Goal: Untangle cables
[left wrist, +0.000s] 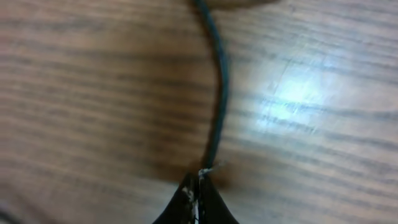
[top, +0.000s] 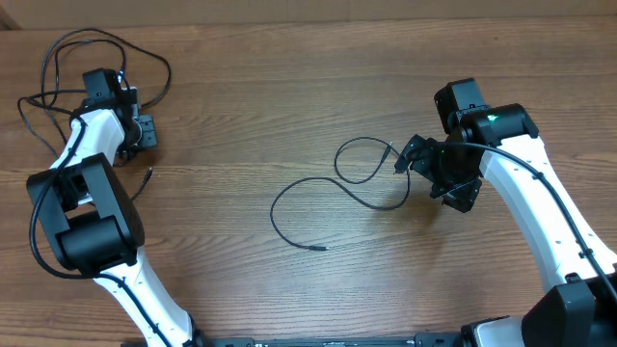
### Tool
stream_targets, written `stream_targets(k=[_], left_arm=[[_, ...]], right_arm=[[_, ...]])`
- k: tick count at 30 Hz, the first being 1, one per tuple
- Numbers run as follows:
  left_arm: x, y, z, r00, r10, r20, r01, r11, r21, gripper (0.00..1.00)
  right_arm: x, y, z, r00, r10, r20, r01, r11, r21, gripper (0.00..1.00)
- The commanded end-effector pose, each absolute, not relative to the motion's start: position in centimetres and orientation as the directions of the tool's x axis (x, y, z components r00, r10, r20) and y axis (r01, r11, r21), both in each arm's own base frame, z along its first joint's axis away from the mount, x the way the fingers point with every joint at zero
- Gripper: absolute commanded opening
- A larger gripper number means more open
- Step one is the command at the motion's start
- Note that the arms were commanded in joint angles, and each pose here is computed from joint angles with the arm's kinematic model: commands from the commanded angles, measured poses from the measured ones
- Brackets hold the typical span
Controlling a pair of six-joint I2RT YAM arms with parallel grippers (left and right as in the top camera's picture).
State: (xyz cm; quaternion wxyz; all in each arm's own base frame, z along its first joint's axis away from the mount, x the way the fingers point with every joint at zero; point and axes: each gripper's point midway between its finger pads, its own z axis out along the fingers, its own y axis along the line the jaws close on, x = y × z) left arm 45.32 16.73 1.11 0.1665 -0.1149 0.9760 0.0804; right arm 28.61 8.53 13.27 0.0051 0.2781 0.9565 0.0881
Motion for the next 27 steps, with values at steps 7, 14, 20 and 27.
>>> stream_targets(k=[7, 14, 20, 27], left_arm=[[47.8, 14.9, 10.3, -0.824, -0.179, -0.537, -0.202, 0.979, -0.016, 0.04], [46.0, 14.5, 9.1, -0.886, -0.072, -0.458, -0.1, 0.994, 0.037, 0.15], [46.5, 14.3, 7.7, -0.891, -0.069, -0.448, -0.092, 0.995, 0.03, 0.77], [47.7, 14.6, 3.6, -0.9, -0.071, -0.43, -0.091, 0.996, 0.024, 0.71]], right_arm=[[28.6, 8.6, 13.4, -0.845, 0.533, 0.039, 0.531, 0.829, 0.177, 1.0], [28.6, 8.6, 13.4, -0.845, 0.533, 0.039, 0.531, 0.829, 0.177, 1.0], [28.6, 8.6, 13.4, -0.845, 0.533, 0.039, 0.531, 0.829, 0.178, 1.0], [28.6, 8.6, 13.4, -0.845, 0.533, 0.039, 0.531, 0.829, 0.177, 1.0]])
